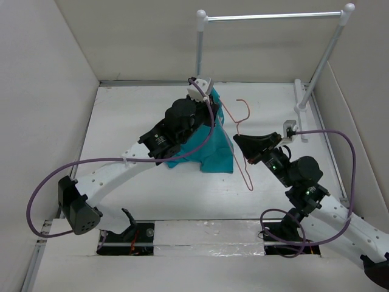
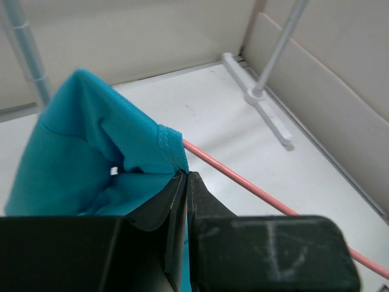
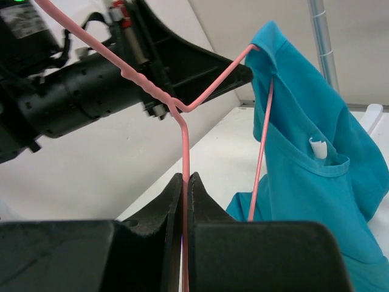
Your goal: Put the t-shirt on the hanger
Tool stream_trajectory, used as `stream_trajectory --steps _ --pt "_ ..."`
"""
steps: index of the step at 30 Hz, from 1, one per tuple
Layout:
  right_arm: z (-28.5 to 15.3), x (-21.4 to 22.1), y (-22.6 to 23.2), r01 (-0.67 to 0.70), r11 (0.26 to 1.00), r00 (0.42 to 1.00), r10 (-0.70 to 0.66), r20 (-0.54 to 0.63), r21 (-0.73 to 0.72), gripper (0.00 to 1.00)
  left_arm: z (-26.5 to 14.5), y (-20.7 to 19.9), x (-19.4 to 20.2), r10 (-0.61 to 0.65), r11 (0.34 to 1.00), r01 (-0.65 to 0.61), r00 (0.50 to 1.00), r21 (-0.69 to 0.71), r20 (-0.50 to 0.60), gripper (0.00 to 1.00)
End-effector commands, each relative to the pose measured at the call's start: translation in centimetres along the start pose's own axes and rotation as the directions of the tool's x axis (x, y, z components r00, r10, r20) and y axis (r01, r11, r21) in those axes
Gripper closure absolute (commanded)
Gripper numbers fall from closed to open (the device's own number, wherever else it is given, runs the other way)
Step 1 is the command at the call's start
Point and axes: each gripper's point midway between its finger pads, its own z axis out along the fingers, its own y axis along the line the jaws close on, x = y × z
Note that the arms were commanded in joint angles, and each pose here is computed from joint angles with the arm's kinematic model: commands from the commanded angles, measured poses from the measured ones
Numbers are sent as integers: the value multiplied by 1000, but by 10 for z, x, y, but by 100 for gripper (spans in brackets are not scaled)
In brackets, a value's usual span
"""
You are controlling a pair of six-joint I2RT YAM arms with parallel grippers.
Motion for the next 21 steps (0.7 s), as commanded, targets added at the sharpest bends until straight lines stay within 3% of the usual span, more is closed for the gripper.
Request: stream_trajectory --steps 1,14,21 --pt "8 -37 18 1 999 992 6 130 -52 100 -24 -26 -29 -62 990 51 995 131 78 100" --pt "53 -12 9 34 997 994 -26 110 -69 100 -72 -75 -26 -97 890 86 995 448 1 100" --pt "62 -37 0 31 995 971 -8 240 -93 100 -97 -76 -19 -89 868 98 995 487 -42 100"
